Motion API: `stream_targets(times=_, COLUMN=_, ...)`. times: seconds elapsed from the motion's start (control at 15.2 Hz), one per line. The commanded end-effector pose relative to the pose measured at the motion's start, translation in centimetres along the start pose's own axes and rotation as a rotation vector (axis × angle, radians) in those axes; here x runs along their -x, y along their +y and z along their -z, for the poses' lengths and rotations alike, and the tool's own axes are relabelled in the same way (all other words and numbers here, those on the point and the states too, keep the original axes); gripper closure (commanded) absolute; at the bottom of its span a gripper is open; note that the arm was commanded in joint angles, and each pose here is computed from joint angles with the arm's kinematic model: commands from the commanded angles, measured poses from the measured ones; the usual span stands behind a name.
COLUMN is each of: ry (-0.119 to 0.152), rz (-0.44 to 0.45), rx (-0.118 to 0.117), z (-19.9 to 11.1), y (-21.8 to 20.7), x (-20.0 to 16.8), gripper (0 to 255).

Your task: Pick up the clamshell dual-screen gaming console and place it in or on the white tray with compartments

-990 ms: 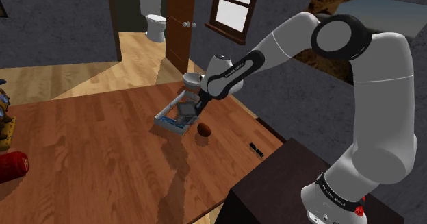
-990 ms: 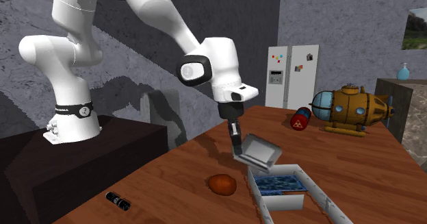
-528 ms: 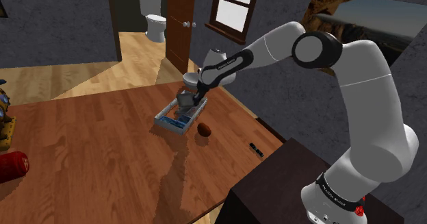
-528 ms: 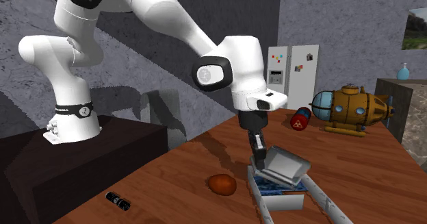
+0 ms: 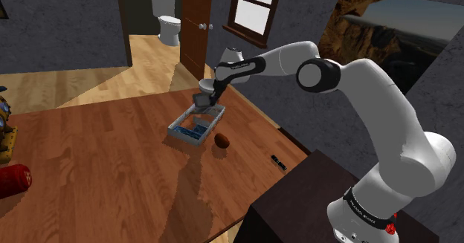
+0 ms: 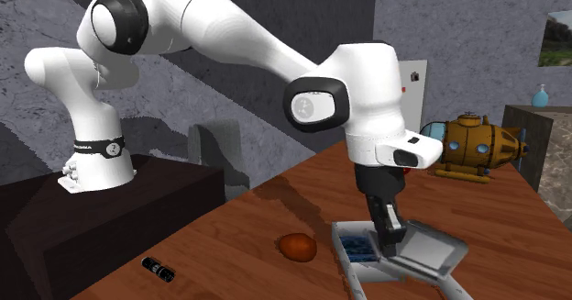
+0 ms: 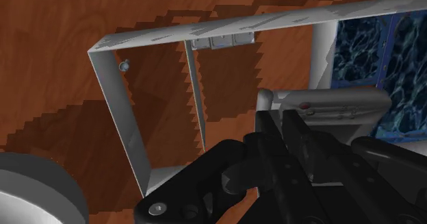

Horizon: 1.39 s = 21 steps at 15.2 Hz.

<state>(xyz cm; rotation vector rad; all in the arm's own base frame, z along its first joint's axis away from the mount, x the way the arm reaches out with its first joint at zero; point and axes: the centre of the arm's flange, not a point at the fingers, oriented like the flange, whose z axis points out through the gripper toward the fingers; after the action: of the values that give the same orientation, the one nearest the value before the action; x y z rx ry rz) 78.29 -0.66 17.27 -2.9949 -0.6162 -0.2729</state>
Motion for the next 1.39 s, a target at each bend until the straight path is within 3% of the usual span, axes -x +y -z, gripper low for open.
stream_targets(times=0.0, ry=0.0, rz=0.0, rx=0.0, z=-0.8, y=0.5, x=-0.1, gripper=255)
stream_targets(times=0.59, ry=0.0, rz=0.0, rx=0.0, z=-5.3, y=0.7, x=0.8, gripper=255)
stream_targets(times=1.06, ry=0.0, rz=0.0, rx=0.0, z=-5.3, y=0.7, x=0.8, gripper=255)
stream_targets(times=1.12, ry=0.0, rz=0.0, rx=0.0, z=-5.3, y=0.7, x=0.8, gripper=0)
stream_targets(times=1.32, ry=0.0, rz=0.0, rx=0.0, z=-5.3, y=0.7, x=0.8, gripper=0)
